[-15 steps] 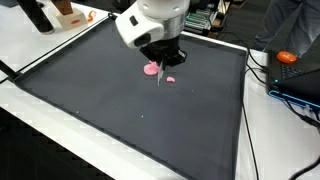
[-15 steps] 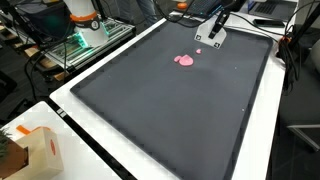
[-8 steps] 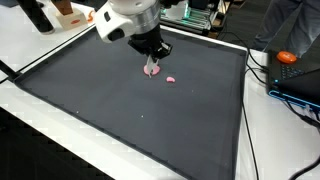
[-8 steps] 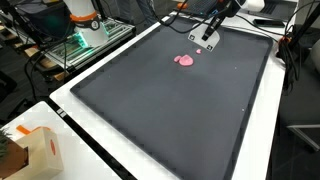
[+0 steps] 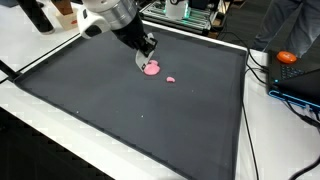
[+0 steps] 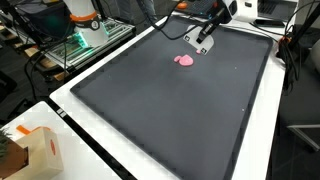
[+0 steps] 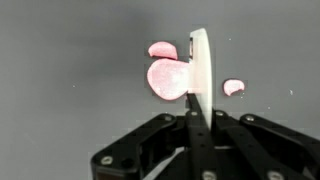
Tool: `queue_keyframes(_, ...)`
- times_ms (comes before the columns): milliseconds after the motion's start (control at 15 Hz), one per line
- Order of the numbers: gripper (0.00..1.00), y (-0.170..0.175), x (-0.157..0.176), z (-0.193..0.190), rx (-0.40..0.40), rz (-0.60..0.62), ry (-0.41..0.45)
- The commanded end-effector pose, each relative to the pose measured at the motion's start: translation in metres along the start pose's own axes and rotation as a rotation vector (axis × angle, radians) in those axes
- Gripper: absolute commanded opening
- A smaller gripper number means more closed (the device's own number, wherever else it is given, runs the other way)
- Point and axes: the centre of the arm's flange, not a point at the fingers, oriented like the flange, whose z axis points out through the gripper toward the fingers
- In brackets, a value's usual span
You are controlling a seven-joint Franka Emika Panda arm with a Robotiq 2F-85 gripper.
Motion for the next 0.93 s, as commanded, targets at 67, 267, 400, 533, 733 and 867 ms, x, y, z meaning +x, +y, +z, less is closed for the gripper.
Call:
queue_keyframes(67,0.01,0.040,-0.006,0.008,0.100,0.024,-0.023)
queue_keyframes(267,0.01,0.065,-0.010,0.010,0.152,0.026,-0.017)
queue_keyframes(400,0.01,0.079,-0.013,0.013,0.180,0.008,-0.015)
queue_keyframes(533,0.01,0.091,-0.016,0.015,0.198,-0.014,-0.007)
queue_keyframes(733,0.01,0.105,-0.022,0.018,0.201,-0.058,0.021)
queue_keyframes(867,0.01,0.111,-0.026,0.021,0.200,-0.095,0.052)
